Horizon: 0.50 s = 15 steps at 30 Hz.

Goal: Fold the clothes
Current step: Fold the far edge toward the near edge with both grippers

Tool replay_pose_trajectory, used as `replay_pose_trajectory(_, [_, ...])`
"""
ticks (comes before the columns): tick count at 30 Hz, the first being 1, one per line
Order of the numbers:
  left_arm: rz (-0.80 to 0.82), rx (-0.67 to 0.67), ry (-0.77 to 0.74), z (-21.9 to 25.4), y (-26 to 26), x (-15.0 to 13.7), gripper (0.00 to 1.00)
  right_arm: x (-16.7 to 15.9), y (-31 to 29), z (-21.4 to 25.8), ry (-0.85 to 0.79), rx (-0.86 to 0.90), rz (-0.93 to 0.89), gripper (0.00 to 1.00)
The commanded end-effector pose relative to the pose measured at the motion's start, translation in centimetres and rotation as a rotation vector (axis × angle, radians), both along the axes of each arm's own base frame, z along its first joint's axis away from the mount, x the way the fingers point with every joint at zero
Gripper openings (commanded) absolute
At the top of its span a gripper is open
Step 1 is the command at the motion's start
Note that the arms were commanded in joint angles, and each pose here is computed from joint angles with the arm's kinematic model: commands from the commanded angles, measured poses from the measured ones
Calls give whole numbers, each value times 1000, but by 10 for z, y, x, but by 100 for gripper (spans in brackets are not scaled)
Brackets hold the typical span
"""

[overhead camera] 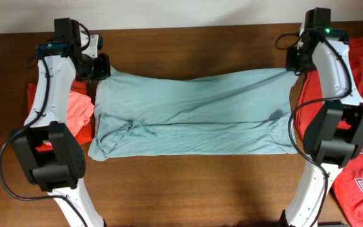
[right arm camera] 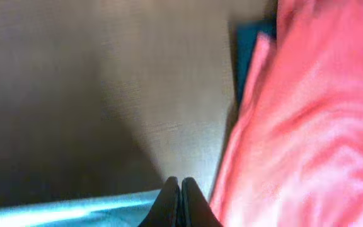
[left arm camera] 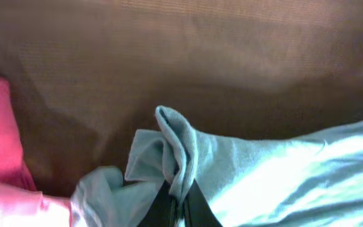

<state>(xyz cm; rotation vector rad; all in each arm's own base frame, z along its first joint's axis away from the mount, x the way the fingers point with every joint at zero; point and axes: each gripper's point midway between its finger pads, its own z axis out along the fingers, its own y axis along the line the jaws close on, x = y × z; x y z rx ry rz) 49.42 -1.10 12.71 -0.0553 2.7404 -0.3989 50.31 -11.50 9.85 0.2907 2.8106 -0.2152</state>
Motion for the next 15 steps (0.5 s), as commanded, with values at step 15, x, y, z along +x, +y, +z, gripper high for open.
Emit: replay_pose_trajectory(15, [39,-56,301,4,25,-83,1,-78,-3,9,264,59,-76,4])
